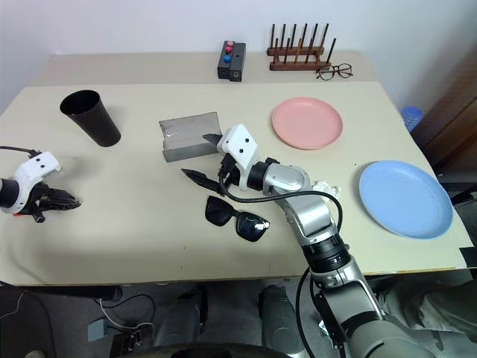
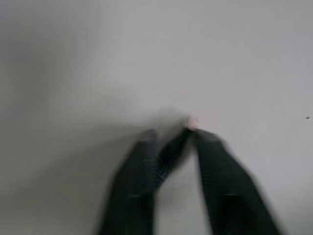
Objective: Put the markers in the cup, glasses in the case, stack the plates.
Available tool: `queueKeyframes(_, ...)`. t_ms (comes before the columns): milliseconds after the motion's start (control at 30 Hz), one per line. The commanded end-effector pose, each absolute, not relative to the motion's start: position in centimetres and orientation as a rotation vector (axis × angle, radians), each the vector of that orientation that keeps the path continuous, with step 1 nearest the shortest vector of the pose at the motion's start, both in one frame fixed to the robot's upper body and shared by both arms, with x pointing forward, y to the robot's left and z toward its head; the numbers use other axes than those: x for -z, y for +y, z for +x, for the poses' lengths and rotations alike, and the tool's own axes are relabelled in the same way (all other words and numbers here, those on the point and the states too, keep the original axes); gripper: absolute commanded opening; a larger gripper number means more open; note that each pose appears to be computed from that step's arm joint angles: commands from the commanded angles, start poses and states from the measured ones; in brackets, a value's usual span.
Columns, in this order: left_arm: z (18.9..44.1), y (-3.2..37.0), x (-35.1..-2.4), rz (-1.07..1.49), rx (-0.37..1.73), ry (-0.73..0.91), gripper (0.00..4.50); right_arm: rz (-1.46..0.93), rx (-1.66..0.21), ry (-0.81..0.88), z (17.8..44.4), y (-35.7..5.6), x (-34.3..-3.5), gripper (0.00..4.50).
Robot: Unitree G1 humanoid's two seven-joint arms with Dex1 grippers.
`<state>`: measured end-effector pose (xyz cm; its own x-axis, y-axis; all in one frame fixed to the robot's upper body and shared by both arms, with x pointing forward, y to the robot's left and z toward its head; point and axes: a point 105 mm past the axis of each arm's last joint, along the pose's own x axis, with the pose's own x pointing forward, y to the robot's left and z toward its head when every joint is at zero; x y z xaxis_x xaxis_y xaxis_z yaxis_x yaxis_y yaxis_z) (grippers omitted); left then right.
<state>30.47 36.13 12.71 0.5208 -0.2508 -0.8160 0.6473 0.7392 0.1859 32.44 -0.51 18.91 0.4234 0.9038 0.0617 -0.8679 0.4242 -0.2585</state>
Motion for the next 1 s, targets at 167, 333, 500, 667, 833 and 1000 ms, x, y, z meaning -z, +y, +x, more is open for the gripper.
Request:
queueKeyframes(167, 31.0, 34.4, -13.6, 0.476, 0.562, 0.773, 0.1, -0.209, -1.132, -0.265, 32.0, -0.3, -20.3, 4.5)
queueKeyframes(333, 32.0, 33.9, -14.8, 0.457, 0.506, 0.679, 0.1, -0.21, -1.134, -0.265, 32.0, -0.3, -20.3, 4.5)
queueKeyframes(500, 34.2, 32.7, -16.3, 0.4, 0.423, 0.572, 0.1, -0.209, -1.136, -0.263, 32.0, -0.2, -20.2, 4.5)
queueKeyframes(667, 35.8, 31.6, -16.8, 0.373, 0.364, 0.529, 0.1, -0.209, -1.139, -0.263, 32.0, 0.0, -20.1, 4.5)
queueKeyframes(833, 35.9, 31.7, -16.2, 0.332, 0.347, 0.562, 0.1, -0.211, -1.134, -0.264, 32.0, -0.1, -20.1, 4.5)
queueKeyframes(1000, 35.2, 32.9, -15.3, 0.328, 0.311, 0.625, 1.37, -0.211, -1.129, -0.263, 31.9, -0.2, -20.1, 4.5)
